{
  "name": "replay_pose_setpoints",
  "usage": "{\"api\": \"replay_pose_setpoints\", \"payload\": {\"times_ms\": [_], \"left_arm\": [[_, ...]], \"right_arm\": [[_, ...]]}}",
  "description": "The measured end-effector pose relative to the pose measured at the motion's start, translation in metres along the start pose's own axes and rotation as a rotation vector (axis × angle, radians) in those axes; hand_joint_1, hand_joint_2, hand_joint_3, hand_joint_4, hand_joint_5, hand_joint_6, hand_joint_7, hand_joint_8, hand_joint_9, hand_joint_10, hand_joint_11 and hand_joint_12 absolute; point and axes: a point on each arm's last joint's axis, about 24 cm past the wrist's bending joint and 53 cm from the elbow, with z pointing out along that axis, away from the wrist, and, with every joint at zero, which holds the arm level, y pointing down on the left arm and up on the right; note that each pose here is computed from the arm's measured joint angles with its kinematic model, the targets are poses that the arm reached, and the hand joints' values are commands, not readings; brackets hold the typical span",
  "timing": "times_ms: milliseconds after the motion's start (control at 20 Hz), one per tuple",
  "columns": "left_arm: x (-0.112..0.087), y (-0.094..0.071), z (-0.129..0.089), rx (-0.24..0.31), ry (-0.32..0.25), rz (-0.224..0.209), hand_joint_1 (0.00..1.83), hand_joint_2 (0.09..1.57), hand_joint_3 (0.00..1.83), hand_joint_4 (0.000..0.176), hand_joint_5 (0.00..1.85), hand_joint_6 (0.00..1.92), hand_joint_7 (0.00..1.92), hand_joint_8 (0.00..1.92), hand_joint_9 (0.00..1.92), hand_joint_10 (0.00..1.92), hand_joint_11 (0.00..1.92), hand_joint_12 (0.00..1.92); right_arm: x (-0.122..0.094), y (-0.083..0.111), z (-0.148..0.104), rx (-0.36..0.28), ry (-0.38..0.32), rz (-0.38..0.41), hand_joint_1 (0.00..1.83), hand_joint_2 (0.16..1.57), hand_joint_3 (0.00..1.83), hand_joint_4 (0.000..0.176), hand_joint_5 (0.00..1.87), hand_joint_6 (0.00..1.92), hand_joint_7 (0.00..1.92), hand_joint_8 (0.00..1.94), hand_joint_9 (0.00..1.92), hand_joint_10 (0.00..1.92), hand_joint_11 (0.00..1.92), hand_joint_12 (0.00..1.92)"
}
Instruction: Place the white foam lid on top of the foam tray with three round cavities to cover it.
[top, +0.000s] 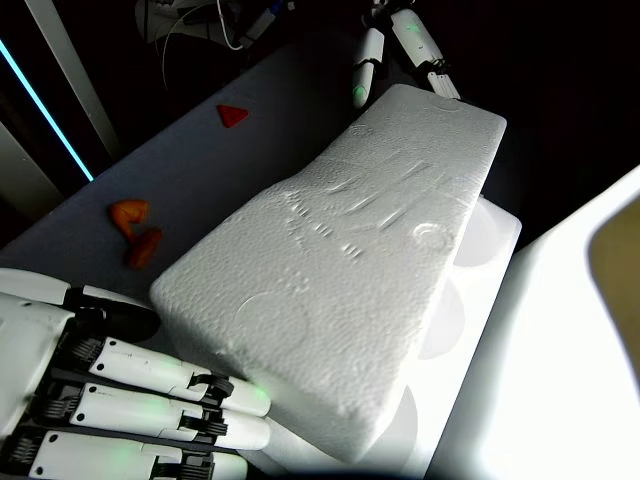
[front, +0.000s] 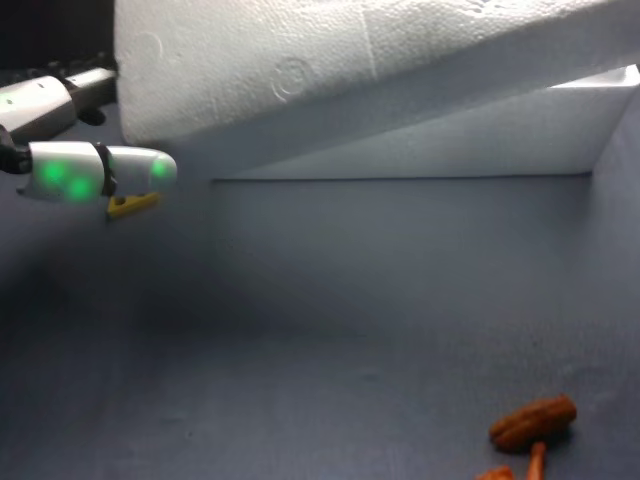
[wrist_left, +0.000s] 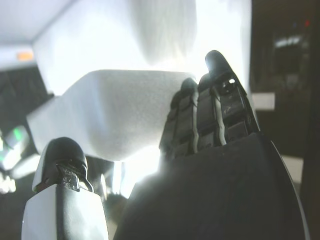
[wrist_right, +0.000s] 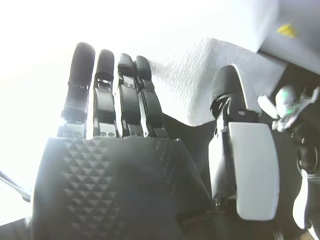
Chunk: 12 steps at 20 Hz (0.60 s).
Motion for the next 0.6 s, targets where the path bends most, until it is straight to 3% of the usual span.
{"api": "replay_pose_setpoints", "payload": {"times_ms": [100, 150, 600], "left_arm": [[-0.005, 0.000, 0.006, -0.012, 0.000, 0.022, 0.36, 1.05, 0.00, 0.000, 0.16, 0.00, 0.08, 0.00, 0.04, 0.00, 0.00, 0.80], [-0.007, -0.003, 0.010, -0.004, -0.002, 0.025, 0.37, 1.06, 0.00, 0.000, 0.16, 0.00, 0.06, 0.00, 0.01, 0.01, 0.00, 0.66], [-0.013, -0.019, 0.020, 0.004, 0.007, 0.065, 0.38, 1.06, 0.00, 0.000, 0.16, 0.00, 0.07, 0.00, 0.03, 0.00, 0.00, 0.50]], "right_arm": [[0.002, -0.004, 0.002, 0.009, 0.009, 0.001, 0.47, 1.21, 0.00, 0.000, 0.09, 0.11, 0.16, 0.02, 0.00, 0.55, 0.00, 1.58], [0.002, -0.006, 0.002, 0.016, 0.011, 0.004, 0.47, 1.21, 0.00, 0.000, 0.10, 0.11, 0.16, 0.01, 0.00, 0.53, 0.00, 1.56], [0.008, -0.023, 0.002, 0.072, 0.032, 0.020, 0.48, 1.23, 0.00, 0.000, 0.14, 0.05, 0.20, 0.01, 0.01, 0.54, 0.00, 1.50]]}}
